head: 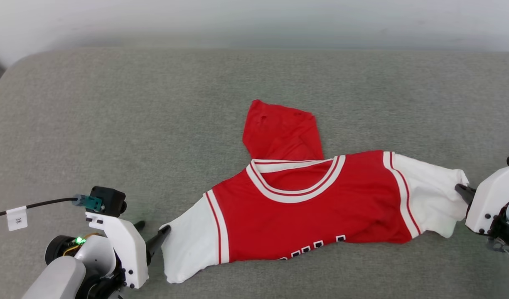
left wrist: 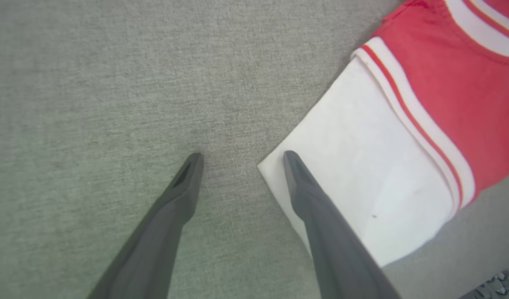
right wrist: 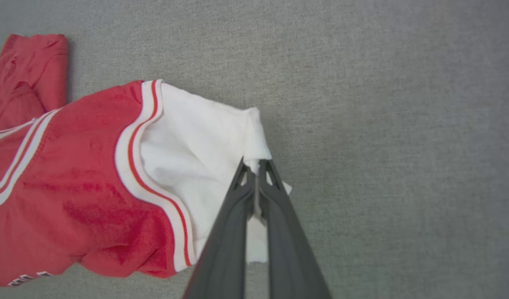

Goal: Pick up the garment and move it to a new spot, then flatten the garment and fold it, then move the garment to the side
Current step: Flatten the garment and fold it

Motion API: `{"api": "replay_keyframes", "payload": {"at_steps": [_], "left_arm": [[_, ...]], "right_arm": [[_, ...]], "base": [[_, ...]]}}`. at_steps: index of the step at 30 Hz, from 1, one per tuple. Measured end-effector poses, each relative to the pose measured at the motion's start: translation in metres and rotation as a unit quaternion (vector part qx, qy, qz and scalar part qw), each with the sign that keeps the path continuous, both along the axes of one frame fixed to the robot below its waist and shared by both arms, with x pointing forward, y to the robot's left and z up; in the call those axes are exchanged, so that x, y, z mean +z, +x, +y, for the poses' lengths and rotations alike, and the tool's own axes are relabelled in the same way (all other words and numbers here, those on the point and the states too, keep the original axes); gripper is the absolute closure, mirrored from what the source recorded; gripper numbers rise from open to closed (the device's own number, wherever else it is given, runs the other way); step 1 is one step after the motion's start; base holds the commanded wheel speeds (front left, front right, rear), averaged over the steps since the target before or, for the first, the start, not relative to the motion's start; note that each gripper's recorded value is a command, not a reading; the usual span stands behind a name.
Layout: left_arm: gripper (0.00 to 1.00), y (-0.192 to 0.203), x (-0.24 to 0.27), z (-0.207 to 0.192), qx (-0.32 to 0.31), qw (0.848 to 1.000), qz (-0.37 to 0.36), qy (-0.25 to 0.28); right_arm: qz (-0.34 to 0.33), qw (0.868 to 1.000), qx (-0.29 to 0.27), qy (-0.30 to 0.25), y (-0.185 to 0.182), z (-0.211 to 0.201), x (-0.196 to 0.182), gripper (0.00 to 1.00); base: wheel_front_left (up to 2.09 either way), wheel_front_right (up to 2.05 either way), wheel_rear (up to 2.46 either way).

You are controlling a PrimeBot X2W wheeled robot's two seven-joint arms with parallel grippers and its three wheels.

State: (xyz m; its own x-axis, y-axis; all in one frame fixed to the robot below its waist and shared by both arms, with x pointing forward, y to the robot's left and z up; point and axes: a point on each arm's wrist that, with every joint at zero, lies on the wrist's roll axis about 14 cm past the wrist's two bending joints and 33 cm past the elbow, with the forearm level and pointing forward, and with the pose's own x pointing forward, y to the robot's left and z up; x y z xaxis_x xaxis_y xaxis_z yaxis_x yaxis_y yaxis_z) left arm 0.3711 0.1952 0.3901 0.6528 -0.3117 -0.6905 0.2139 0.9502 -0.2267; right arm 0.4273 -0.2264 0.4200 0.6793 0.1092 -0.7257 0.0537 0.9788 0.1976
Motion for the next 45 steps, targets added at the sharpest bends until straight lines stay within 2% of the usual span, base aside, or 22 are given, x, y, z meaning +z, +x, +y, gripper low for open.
{"api": "replay_keyframes", "payload": {"at_steps": [2,9,10,11,12,13,17,21,25,30,35,41,42,45], "left_arm": [[0.0,-0.004,-0.004,-0.007,-0.011,1.0,0.023,-0.01],[0.0,-0.014,-0.021,-0.019,-0.062,0.993,0.103,0.009],[0.15,-0.014,-0.022,-0.021,-0.07,0.991,0.113,0.015],[0.56,-0.014,-0.024,-0.022,-0.075,0.99,0.12,0.017],[0.82,-0.013,-0.025,-0.024,-0.078,0.989,0.125,0.018],[1.0,-0.013,-0.026,-0.024,-0.08,0.988,0.131,0.02],[1.0,-0.015,-0.028,-0.032,-0.089,0.987,0.128,0.026],[1.0,-0.007,-0.021,-0.026,-0.082,0.992,0.086,0.052],[1.0,0.025,0.011,-0.011,-0.042,0.995,-0.008,0.092],[1.0,0.064,0.073,-0.012,-0.012,0.986,-0.13,0.105],[1.0,0.098,0.145,-0.011,0.03,0.967,-0.239,0.082],[1.0,0.132,0.214,-0.012,0.065,0.939,-0.332,0.056],[1.0,0.15,0.24,-0.013,0.074,0.925,-0.369,0.05],[1.0,0.169,0.268,-0.012,0.085,0.909,-0.406,0.043]], "right_arm": [[-0.001,1.0,-0.006,0.001,-0.006,-0.004,0.001,1.0],[0.005,1.0,-0.023,0.007,-0.018,-0.011,-0.004,1.0],[0.006,1.0,-0.024,0.009,-0.019,-0.012,-0.005,1.0],[0.006,1.0,-0.027,0.01,-0.019,-0.013,-0.005,1.0],[0.006,1.0,-0.028,0.009,-0.02,-0.013,-0.006,1.0],[0.007,1.0,-0.028,0.01,-0.021,-0.013,-0.006,1.0],[-0.001,1.0,-0.025,0.011,-0.021,-0.012,-0.003,1.0],[-0.03,0.999,-0.021,-0.003,-0.018,-0.016,0.01,1.0],[-0.074,0.997,-0.009,-0.028,-0.009,-0.02,0.033,1.0],[-0.125,0.99,0.002,-0.059,0.003,-0.026,0.063,1.0],[-0.185,0.979,0.013,-0.08,0.022,-0.026,0.105,1.0],[-0.275,0.957,0.017,-0.089,0.049,-0.026,0.169,1.0],[-0.308,0.946,0.014,-0.099,0.061,-0.031,0.195,1.0],[-0.339,0.934,0.011,-0.111,0.075,-0.036,0.22,1.0]], "base": [[0.0,0.0,0.0],[0.0,0.0,0.0],[0.0,0.0,0.0],[0.0,0.0,0.0],[0.0,0.0,0.0],[0.0,0.0,0.0],[0.0,0.0,0.0],[0.0,0.0,0.0],[0.0,0.0,0.0],[0.0,0.0,0.0],[0.0,0.0,0.0],[0.0,0.0,0.0],[0.0,0.0,0.0],[0.0,0.0,0.0]]}}
